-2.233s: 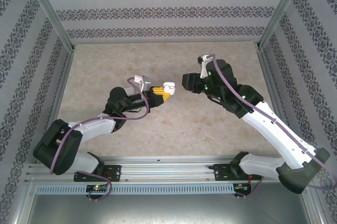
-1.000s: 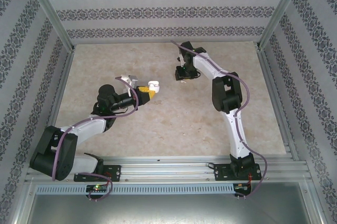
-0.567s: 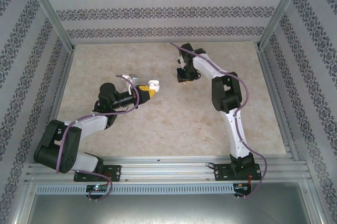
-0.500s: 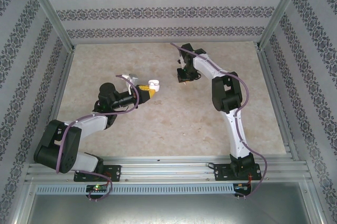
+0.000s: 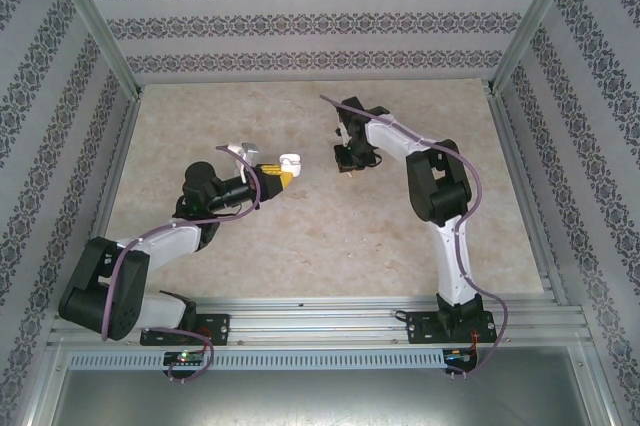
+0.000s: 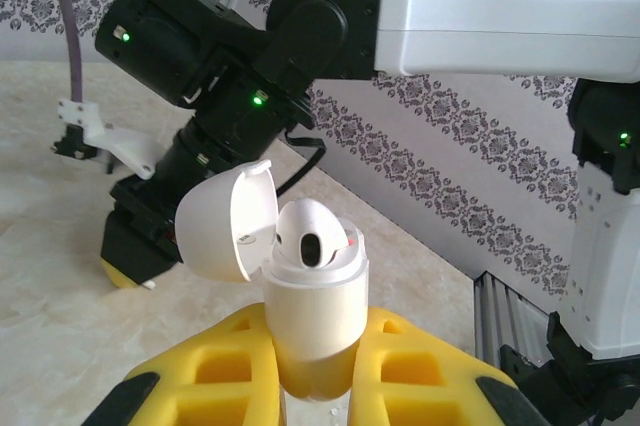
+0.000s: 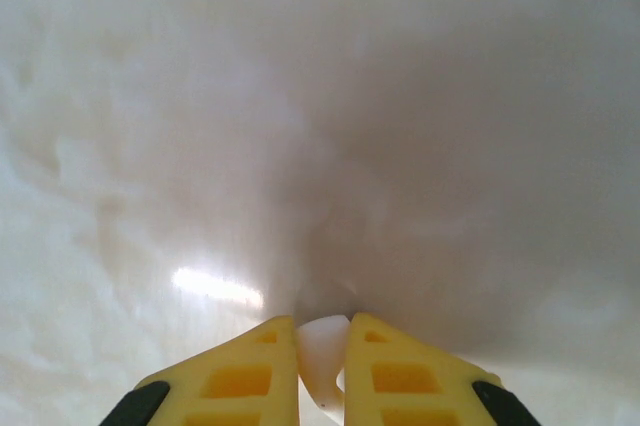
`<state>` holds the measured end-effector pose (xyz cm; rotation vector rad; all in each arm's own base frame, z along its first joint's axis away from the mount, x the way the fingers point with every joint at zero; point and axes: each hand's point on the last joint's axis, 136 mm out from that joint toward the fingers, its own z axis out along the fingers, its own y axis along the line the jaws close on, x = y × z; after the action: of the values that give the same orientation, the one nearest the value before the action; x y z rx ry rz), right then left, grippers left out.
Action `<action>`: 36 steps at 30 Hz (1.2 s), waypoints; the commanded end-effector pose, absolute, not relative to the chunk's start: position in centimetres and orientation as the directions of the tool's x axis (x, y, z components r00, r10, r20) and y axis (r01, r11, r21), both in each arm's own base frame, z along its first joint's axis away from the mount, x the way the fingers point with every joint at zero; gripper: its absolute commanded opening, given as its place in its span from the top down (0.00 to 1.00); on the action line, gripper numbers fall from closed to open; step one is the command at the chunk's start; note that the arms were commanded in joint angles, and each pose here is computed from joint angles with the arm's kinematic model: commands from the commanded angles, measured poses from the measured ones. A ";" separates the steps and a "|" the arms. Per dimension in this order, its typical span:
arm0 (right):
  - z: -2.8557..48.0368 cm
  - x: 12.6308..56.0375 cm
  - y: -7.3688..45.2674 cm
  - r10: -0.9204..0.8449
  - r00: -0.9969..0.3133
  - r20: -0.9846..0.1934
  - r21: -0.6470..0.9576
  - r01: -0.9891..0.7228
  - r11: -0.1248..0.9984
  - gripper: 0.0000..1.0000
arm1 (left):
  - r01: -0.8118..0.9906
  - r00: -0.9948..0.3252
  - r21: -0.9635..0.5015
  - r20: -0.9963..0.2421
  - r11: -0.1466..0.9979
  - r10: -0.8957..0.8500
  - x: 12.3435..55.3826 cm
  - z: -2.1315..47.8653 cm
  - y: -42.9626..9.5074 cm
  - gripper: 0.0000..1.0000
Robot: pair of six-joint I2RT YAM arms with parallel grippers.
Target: Insert wireless bluetooth earbuds into charging case
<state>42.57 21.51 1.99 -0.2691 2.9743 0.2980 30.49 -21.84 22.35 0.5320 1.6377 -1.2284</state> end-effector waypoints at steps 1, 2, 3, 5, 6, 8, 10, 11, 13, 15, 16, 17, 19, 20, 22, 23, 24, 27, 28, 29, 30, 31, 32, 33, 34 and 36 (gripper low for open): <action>2.7 40.0 21.8 -0.104 -0.986 -0.129 0.215 -0.131 0.968 0.86 | 0.817 -0.375 -0.436 -0.899 0.378 -0.226 29.8 23.8 -21.4 1.00; 3.0 39.5 21.9 -0.090 -0.987 -0.133 0.232 -0.119 0.965 0.86 | 0.817 -0.377 -0.437 -0.898 0.375 -0.226 29.6 23.8 -21.4 1.00; 3.4 39.1 22.1 -0.080 -0.987 -0.139 0.247 -0.112 0.962 0.86 | 0.819 -0.375 -0.435 -0.899 0.374 -0.226 29.5 23.8 -21.4 1.00; 4.4 38.3 22.5 -0.058 -0.985 -0.160 0.275 -0.101 0.956 0.86 | 0.823 -0.372 -0.431 -0.901 0.371 -0.222 29.3 23.7 -21.4 1.00; 5.0 38.0 22.7 -0.051 -0.983 -0.175 0.286 -0.100 0.953 0.86 | 0.825 -0.367 -0.426 -0.904 0.372 -0.221 29.3 23.7 -21.4 1.00; 7.0 37.3 23.2 -0.051 -0.972 -0.230 0.288 -0.118 0.950 0.86 | 0.834 -0.348 -0.406 -0.913 0.375 -0.214 29.3 23.6 -21.5 1.00; 9.1 36.8 23.6 -0.054 -0.956 -0.289 0.279 -0.138 0.950 0.86 | 0.845 -0.323 -0.383 -0.922 0.374 -0.213 29.3 23.8 -21.7 1.00; 10.5 36.5 23.8 -0.050 -0.946 -0.321 0.280 -0.146 0.949 0.86 | 0.851 -0.307 -0.369 -0.927 0.374 -0.214 29.4 24.1 -21.8 1.00; 12.8 36.0 24.2 -0.043 -0.923 -0.383 0.285 -0.162 0.945 0.86 | 0.857 -0.274 -0.344 -0.935 0.384 -0.224 29.5 24.5 -21.9 1.00; 15.6 35.4 24.7 -0.031 -0.891 -0.454 0.296 -0.184 0.937 0.86 | 0.864 -0.224 -0.303 -0.947 0.402 -0.231 29.7 25.2 -22.2 1.00; 17.2 35.1 24.8 -0.026 -0.870 -0.493 0.303 -0.199 0.932 0.86 | 0.865 -0.200 -0.284 -0.951 0.414 -0.235 29.8 25.5 -22.2 1.00; 18.5 34.7 25.0 -0.022 -0.852 -0.524 0.306 -0.212 0.928 0.86 | 0.866 -0.175 -0.263 -0.956 0.425 -0.234 29.9 25.8 -22.3 1.00; 20.9 33.9 25.1 -0.007 -0.818 -0.576 0.312 -0.227 0.922 0.86 | 0.871 -0.136 -0.226 -0.964 0.436 -0.228 29.9 26.3 -22.7 1.00; 22.0 33.5 25.0 0.005 -0.799 -0.601 0.319 -0.234 0.918 0.86 | 0.874 -0.116 -0.206 -0.968 0.441 -0.222 30.0 26.5 -22.9 1.00; 24.1 32.7 24.9 0.037 -0.765 -0.643 0.343 -0.245 0.907 0.86 | 0.878 -0.077 -0.168 -0.974 0.449 -0.214 29.9 27.0 -23.2 1.00; 25.0 32.3 24.7 0.055 -0.750 -0.660 0.354 -0.246 0.902 0.86 | 0.875 -0.062 -0.154 -0.976 0.459 -0.210 30.0 27.2 -23.3 1.00; 26.0 31.9 24.6 0.081 -0.731 -0.678 0.375 -0.249 0.893 0.86 | 0.873 -0.044 -0.139 -0.977 0.467 -0.207 30.1 27.4 -23.4 1.00; 28.3 30.7 24.3 0.156 -0.692 -0.705 0.443 -0.258 0.859 0.86 | 0.868 -0.004 -0.101 -0.981 0.486 -0.196 30.2 28.1 -23.6 1.00; 29.0 30.3 24.3 0.178 -0.681 -0.710 0.467 -0.266 0.844 0.86 | 0.867 0.006 -0.092 -0.981 0.489 -0.194 30.2 28.3 -23.7 1.00; 29.7 30.0 24.4 0.201 -0.674 -0.711 0.493 -0.275 0.825 0.85 | 0.869 0.015 -0.082 -0.981 0.488 -0.192 30.1 28.5 -23.8 1.00; 30.3 29.6 24.4 0.217 -0.668 -0.712 0.512 -0.282 0.811 0.85 | 0.870 0.023 -0.074 -0.982 0.487 -0.190 30.0 28.7 -24.0 1.00; 30.9 29.2 24.5 0.233 -0.663 -0.711 0.531 -0.290 0.796 0.85 | 0.871 0.026 -0.071 -0.982 0.486 -0.189 30.0 28.8 -24.1 1.00; 31.3 28.9 24.6 0.243 -0.662 -0.709 0.545 -0.296 0.784 0.85 | 0.873 0.029 -0.067 -0.982 0.483 -0.189 29.9 29.0 -24.3 1.00; 31.8 28.6 24.8 0.251 -0.661 -0.707 0.559 -0.305 0.771 0.85 | 0.874 0.031 -0.065 -0.981 0.482 -0.189 29.9 29.1 -24.4 1.00; 32.1 28.4 25.1 0.255 -0.659 -0.708 0.568 -0.316 0.760 0.85 | 0.875 0.039 -0.059 -0.981 0.480 -0.191 29.8 29.3 -24.6 1.00; 33.0 27.9 25.9 0.258 -0.652 -0.713 0.581 -0.343 0.738 0.85 | 0.879 0.043 -0.052 -0.981 0.475 -0.188 29.6 29.4 -25.0 1.00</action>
<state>28.44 24.66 31.50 -0.0748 2.1501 0.8174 30.09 -24.42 26.78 0.6691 1.3644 -0.9675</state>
